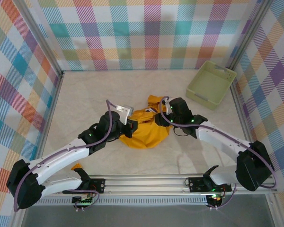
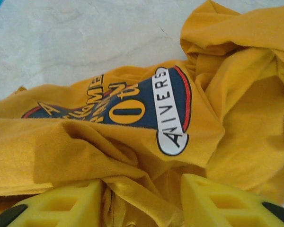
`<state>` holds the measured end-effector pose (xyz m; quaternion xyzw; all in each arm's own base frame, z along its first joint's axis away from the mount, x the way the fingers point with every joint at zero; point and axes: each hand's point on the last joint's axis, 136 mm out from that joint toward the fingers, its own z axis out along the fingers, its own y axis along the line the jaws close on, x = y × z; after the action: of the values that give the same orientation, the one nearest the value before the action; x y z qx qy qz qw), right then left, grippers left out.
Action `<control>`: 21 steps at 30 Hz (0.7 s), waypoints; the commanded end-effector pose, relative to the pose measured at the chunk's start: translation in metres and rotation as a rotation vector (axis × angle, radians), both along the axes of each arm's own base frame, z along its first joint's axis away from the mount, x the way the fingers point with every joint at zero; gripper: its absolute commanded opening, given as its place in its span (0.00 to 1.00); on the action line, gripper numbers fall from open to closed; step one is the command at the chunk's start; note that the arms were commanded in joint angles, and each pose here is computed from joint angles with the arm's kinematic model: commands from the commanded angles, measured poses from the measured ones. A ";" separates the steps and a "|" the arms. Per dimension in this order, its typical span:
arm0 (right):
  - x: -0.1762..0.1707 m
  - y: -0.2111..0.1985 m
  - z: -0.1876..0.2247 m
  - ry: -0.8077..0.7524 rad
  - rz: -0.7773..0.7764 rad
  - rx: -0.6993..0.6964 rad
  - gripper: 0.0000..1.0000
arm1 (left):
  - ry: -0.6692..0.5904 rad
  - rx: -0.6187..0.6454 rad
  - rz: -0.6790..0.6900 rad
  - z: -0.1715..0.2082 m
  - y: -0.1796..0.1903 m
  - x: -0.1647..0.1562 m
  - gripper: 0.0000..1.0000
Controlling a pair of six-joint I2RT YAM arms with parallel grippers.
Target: Fold the inside-out t-shirt
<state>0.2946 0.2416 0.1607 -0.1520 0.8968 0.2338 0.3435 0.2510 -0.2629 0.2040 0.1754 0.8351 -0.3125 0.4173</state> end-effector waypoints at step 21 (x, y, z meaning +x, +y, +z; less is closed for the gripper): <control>-0.045 0.054 -0.003 0.159 0.055 0.011 0.39 | 0.064 0.017 -0.002 -0.006 -0.019 0.012 0.00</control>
<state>0.2445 0.2822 0.1479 -0.1591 0.9227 0.2371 0.2589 0.2640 -0.2757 0.1843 0.1699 0.8579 -0.2965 0.3838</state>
